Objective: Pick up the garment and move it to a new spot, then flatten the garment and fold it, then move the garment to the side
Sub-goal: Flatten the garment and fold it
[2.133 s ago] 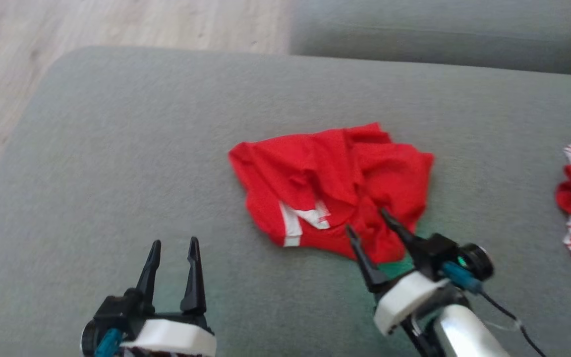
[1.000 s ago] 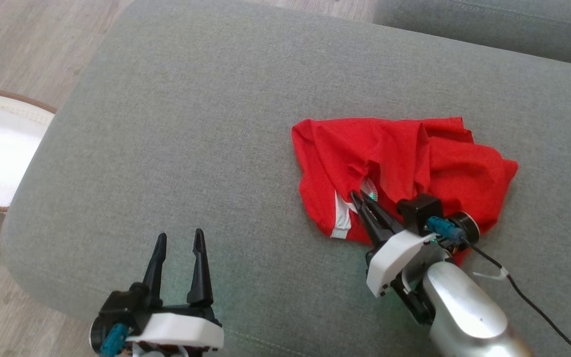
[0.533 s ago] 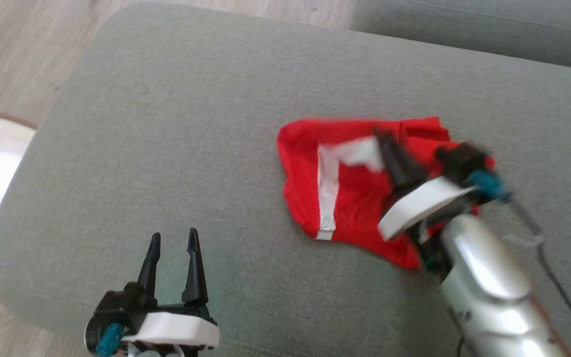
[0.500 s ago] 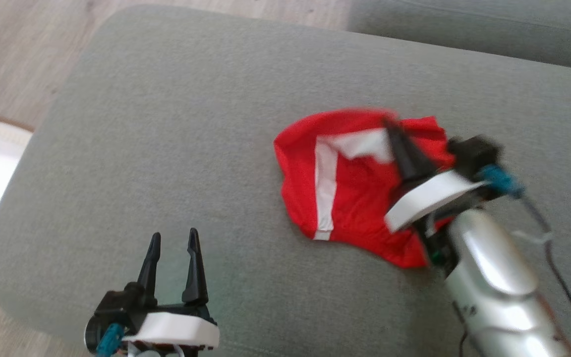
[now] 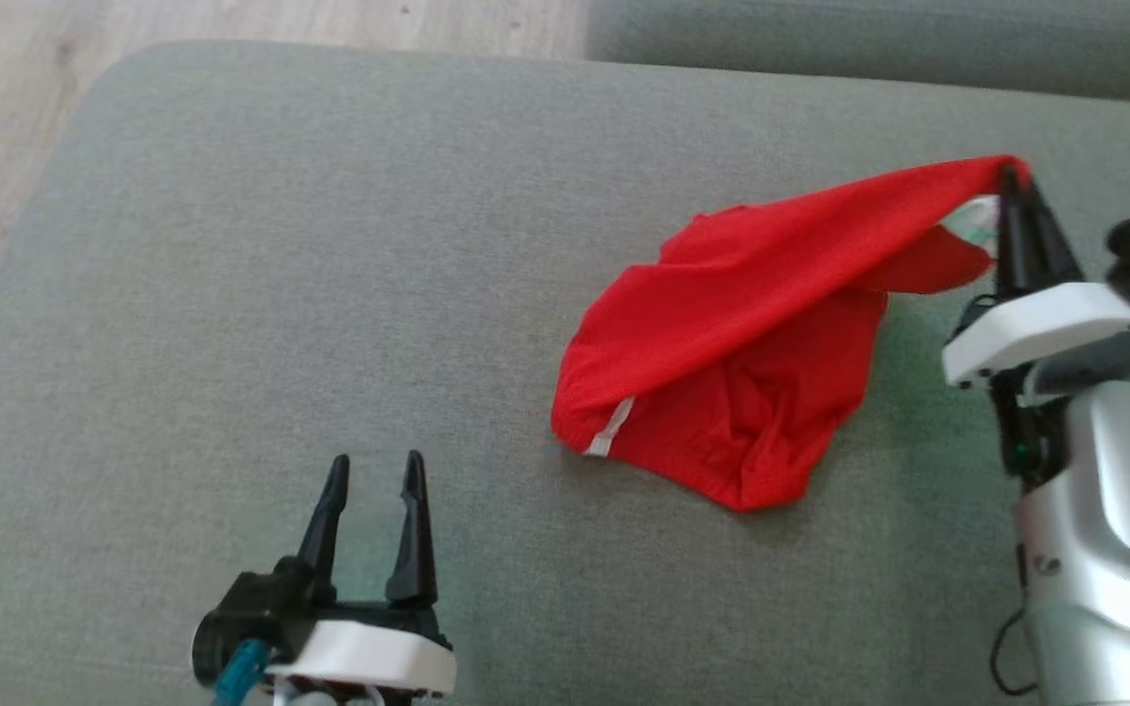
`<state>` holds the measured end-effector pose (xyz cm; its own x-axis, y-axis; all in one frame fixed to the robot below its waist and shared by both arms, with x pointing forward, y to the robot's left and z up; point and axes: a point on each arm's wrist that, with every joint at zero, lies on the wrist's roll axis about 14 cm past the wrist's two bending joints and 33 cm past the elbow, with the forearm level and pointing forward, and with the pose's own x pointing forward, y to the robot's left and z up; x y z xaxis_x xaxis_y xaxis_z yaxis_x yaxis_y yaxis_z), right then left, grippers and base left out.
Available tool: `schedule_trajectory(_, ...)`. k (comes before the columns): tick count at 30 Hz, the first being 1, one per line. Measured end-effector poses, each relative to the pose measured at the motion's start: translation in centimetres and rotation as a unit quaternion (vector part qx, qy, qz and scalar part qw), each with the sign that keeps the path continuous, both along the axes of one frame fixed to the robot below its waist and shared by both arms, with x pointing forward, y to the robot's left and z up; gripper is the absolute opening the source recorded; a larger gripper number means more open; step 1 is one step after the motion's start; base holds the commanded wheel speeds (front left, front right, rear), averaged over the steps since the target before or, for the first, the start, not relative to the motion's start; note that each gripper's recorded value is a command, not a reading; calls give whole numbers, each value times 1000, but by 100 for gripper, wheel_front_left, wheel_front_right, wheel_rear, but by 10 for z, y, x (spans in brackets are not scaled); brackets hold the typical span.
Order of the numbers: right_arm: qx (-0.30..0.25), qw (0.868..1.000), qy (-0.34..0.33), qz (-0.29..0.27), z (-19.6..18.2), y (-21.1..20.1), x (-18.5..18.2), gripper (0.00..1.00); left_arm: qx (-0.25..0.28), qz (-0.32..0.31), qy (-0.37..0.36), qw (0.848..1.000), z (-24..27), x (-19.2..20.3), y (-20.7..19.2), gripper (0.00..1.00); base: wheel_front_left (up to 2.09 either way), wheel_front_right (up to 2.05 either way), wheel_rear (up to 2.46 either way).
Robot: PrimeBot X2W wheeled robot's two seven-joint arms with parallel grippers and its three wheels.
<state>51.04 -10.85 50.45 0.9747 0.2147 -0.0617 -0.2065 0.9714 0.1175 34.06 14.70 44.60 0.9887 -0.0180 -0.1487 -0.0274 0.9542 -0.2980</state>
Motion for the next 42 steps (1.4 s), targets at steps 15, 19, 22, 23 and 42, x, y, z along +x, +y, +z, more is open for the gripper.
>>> schedule_trajectory(15,-13,995,57,-76,-43,-63,-38,0,-18,-91,-1,996,-2,17,-55,100,0,0,0)
schedule_trajectory(19,-15,991,101,-82,-71,-68,-57,41,-16,-91,-2,996,-1,16,-55,100,0,0,0)
schedule_trajectory(22,-15,989,117,-86,-87,-71,-69,100,-15,-90,-4,996,0,16,-54,100,0,0,0)
schedule_trajectory(23,-15,989,121,-87,-90,-71,-72,100,-15,-90,-5,996,0,16,-54,100,0,0,0)
schedule_trajectory(42,-13,993,-10,-121,-21,-100,-98,100,-12,-184,63,981,-37,9,-100,100,0,0,0)
